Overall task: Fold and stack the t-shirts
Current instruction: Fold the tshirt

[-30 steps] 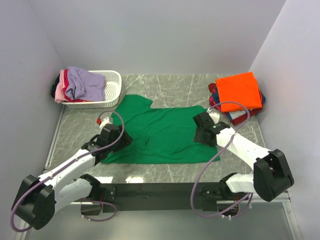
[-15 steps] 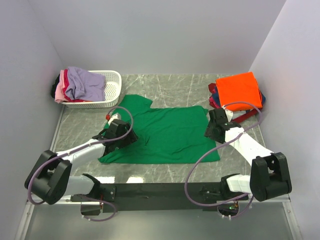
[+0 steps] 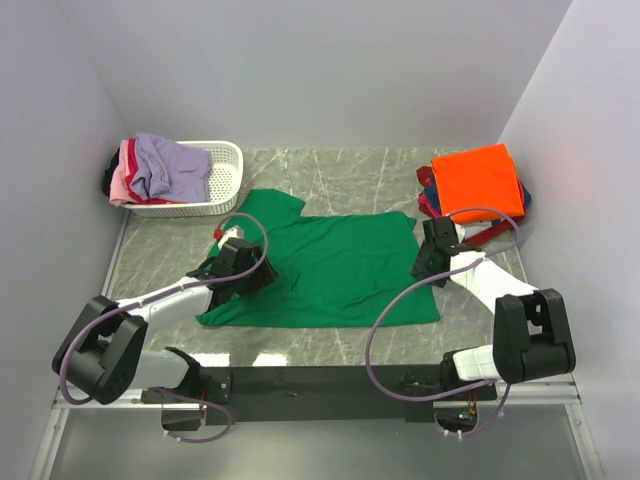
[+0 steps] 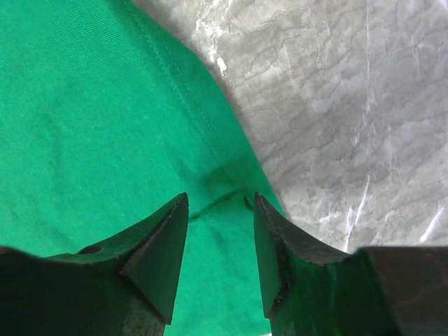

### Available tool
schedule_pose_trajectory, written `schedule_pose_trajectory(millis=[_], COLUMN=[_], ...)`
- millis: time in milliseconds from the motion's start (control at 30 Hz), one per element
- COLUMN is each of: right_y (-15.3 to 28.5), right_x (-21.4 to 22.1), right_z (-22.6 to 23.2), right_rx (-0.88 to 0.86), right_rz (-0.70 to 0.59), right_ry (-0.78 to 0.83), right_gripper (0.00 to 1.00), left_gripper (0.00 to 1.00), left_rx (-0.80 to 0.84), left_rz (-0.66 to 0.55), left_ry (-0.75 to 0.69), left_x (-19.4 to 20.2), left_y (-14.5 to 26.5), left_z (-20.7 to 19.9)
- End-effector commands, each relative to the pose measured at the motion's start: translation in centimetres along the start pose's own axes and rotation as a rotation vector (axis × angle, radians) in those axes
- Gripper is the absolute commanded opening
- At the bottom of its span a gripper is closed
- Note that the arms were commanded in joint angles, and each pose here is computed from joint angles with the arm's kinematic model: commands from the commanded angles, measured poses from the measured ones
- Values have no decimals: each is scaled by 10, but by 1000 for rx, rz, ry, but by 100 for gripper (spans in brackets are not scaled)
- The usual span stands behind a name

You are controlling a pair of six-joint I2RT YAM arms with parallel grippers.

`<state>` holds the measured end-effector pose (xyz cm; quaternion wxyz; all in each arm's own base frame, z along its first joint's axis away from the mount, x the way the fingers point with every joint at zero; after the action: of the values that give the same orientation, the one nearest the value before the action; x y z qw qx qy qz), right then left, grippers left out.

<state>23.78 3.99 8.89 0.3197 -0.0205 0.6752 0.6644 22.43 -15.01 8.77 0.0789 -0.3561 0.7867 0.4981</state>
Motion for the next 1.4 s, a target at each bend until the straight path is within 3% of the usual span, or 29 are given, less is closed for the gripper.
schedule_pose_trajectory(millis=[0, 433, 767, 1367], right_y=[-4, -8, -5, 10], right_x=[-6, -2, -2, -11], right_z=[0, -5, -13, -17], right_rx=[-9, 31, 81, 98], right_rz=[-11, 26, 11, -25], right_ry=[3, 23, 33, 1], right_gripper=[49, 38, 0, 0], left_gripper=[73, 73, 73, 74], left_rx=[37, 31, 10, -40], left_rz=[-20, -15, -15, -65], left_ry=[-13, -19, -22, 3], left_x=[-6, -7, -5, -4], left_y=[-1, -2, -5, 1], left_z=[-9, -8, -4, 9])
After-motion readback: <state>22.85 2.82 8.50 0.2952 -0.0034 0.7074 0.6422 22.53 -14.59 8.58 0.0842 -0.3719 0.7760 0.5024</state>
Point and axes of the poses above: each gripper's point midway between its finger pads, its own y axis back along the fingers, its own z axis along the line the jaws close on, x = y × z, the point moved 7 cm from there along y, back along the fingers, and after that the axes turned 1 degree about y, right-handed, at the moved point
